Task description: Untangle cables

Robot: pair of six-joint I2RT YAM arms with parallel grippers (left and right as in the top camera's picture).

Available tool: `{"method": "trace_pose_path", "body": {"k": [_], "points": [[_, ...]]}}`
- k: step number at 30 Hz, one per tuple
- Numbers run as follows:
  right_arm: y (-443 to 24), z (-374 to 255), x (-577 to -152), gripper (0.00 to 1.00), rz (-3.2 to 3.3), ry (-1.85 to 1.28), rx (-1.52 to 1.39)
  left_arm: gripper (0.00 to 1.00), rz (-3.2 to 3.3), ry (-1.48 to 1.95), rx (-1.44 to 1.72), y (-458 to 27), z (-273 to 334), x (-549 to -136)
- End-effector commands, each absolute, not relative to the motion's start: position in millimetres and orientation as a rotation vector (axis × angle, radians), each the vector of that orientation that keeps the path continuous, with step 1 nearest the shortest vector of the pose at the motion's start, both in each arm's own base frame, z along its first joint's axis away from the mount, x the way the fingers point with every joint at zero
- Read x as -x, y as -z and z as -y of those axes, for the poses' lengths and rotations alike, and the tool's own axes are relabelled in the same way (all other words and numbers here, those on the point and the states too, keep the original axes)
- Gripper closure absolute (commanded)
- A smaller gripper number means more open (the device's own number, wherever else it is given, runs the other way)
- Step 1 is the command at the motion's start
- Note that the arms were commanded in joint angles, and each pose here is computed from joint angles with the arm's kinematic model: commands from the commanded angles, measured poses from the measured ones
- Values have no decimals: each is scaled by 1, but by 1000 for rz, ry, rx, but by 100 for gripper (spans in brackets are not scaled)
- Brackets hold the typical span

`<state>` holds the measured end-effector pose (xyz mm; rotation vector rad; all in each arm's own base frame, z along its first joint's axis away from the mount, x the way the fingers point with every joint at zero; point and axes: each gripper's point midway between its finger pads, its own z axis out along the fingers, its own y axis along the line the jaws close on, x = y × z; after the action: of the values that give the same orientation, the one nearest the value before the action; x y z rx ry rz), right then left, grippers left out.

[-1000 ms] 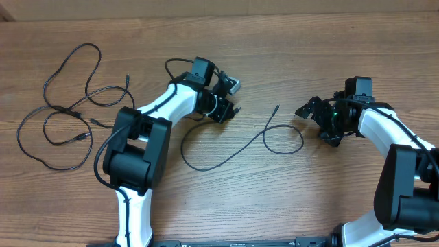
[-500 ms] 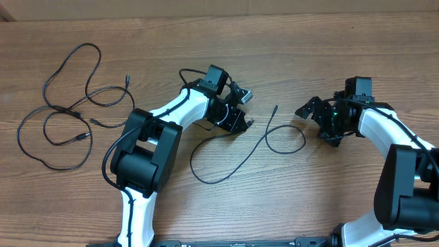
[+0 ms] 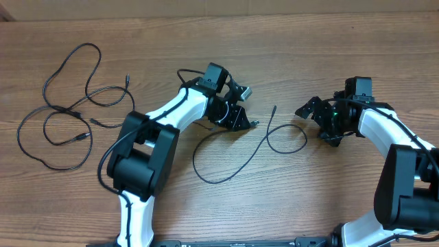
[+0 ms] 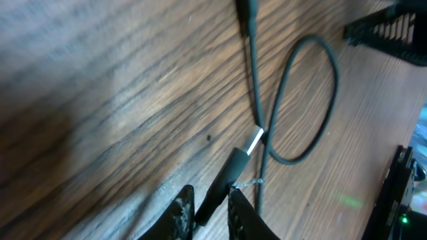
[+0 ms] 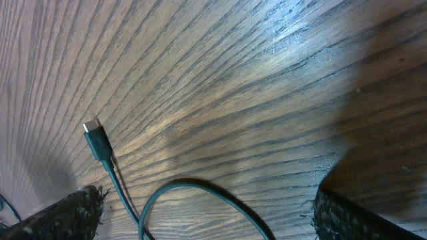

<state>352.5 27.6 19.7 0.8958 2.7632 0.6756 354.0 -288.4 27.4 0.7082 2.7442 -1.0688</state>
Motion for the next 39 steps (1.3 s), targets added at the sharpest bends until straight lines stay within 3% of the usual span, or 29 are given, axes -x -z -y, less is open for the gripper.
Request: {"method": "trace_pose_path", "body": {"k": [1,7,19,23,31,39], "points": [[-21,-22,-355,0,-2753,-629,-885,80,-2663,1024,-715,-63,291,-363],[-21,-22,-355,0,-2753,-629,-885,76,-2662,965,-728,-60,287,-366],[-21,-22,-355,0,-2753,-629,-885,47,-2700,703,-836,-43,302,-349],[-21,-22,-355,0,-2753,-629,-885,43,-2732,502,-748,-35,306,-349],[-21,-22,-355,0,-2753,-629,-885,41,-2720,355,-588,-31,325,-345],[-21,-22,-355,0,-2753,-629,-885,53,-2664,255,-577,-30,338,-340]]}}
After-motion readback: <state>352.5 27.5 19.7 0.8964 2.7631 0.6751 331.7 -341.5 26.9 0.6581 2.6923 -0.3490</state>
